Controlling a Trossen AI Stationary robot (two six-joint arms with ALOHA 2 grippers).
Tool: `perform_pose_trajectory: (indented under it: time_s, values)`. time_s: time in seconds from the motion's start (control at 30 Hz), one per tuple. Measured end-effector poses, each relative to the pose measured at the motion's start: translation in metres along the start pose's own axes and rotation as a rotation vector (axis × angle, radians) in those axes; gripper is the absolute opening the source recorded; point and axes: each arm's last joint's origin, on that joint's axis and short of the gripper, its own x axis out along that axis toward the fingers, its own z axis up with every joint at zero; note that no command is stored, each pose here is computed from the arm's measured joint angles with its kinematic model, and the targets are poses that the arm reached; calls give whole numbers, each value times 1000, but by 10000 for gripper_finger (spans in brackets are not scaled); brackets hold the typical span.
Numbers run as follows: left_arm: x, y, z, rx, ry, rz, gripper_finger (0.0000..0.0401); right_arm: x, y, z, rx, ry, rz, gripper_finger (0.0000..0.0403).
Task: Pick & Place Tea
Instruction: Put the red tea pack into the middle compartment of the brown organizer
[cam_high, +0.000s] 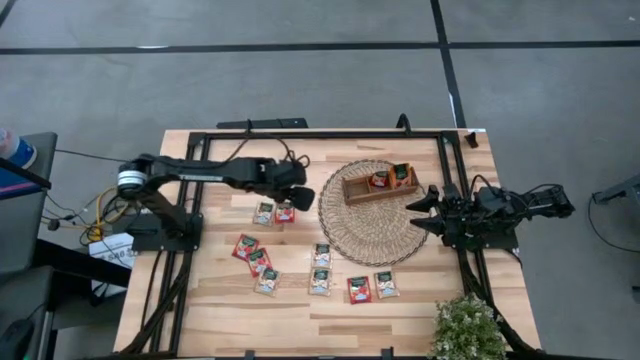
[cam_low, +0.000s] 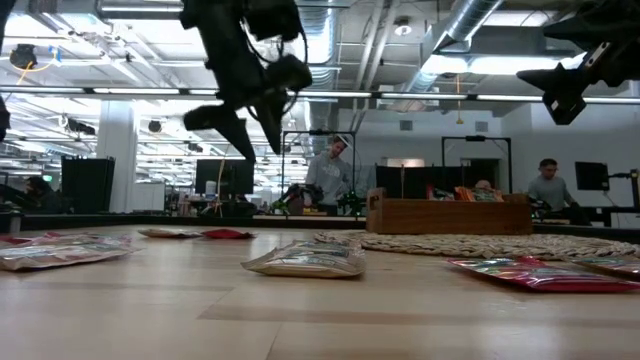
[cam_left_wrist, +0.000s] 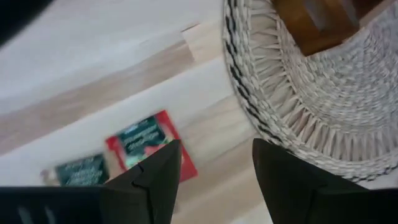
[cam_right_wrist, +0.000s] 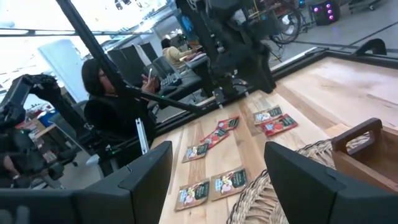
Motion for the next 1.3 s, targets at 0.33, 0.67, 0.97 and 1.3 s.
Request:
perform_pose_trajectory:
  time_s: [0.33, 0.67, 0.97, 1.3]
  values:
    - [15, -4, 0, 111, 4, 2, 191, 0, 0, 0, 0, 0, 0, 250]
    - [15, -4, -1, 116, 34, -17, 193, 0, 0, 0, 0, 1, 2, 250]
    - [15, -5, -1, 93, 23, -22, 280, 0, 0, 0, 0, 2, 4, 250]
    - [15, -11, 0, -21, 56, -115, 349, 0, 0, 0, 0, 4, 7, 250]
